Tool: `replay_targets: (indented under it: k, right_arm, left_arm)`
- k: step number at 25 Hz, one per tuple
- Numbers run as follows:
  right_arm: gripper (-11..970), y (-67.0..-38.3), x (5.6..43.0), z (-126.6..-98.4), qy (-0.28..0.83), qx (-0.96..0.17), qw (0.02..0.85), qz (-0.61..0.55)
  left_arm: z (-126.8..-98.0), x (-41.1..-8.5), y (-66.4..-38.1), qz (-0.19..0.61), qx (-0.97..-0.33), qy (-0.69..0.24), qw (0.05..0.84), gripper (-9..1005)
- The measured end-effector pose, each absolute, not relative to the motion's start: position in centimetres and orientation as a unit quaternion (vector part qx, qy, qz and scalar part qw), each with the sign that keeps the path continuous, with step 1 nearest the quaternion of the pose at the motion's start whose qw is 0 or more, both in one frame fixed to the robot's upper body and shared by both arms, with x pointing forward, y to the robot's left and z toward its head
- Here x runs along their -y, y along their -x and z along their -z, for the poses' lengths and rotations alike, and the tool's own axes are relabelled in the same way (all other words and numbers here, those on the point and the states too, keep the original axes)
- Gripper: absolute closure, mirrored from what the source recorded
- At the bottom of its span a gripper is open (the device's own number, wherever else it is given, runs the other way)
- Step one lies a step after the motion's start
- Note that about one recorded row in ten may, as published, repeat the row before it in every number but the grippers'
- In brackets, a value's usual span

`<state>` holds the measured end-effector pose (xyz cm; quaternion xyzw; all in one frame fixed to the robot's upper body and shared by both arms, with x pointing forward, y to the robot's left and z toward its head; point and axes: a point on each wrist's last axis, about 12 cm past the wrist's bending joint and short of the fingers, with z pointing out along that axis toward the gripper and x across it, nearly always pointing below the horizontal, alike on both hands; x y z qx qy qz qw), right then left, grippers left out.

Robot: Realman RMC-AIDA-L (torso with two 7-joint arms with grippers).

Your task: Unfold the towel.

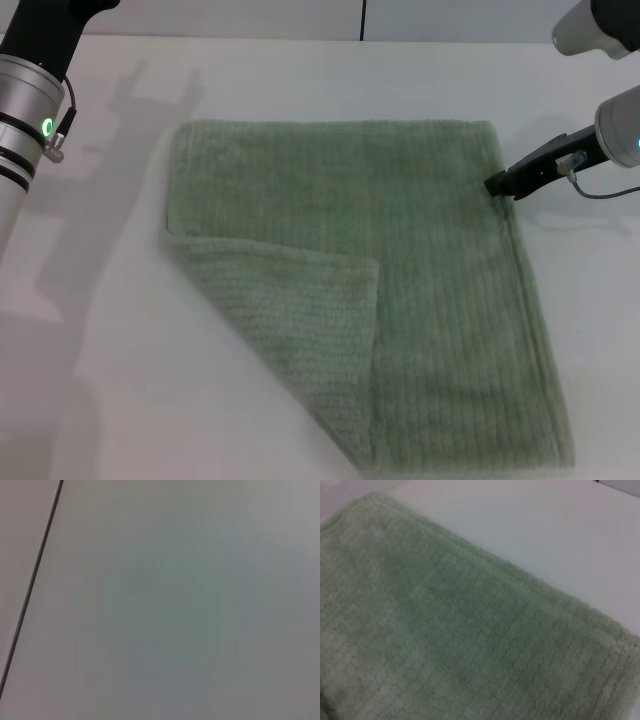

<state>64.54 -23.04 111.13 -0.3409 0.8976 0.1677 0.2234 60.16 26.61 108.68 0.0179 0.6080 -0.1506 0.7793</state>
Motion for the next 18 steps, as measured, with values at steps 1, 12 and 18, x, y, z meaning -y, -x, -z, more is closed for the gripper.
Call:
replay_targets:
  k: [1, 12, 18]
  right_arm:
    - [954, -64.54, 23.08, -110.94, 0.343, -0.897, 0.224, -0.165]
    - [953, -64.35, 22.88, -110.40, 0.363, -0.889, 0.225, -0.166]
    - [952, -64.32, 22.32, -110.25, 0.372, -0.884, 0.228, -0.166]
  left_arm:
    - [-108.67, -26.59, -60.16, 0.151, -0.608, -0.018, 0.779, 269]
    - [-108.58, -26.47, -60.13, 0.153, -0.610, -0.017, 0.777, 278]
    - [-108.60, -26.44, -60.16, 0.153, -0.610, -0.017, 0.777, 284]
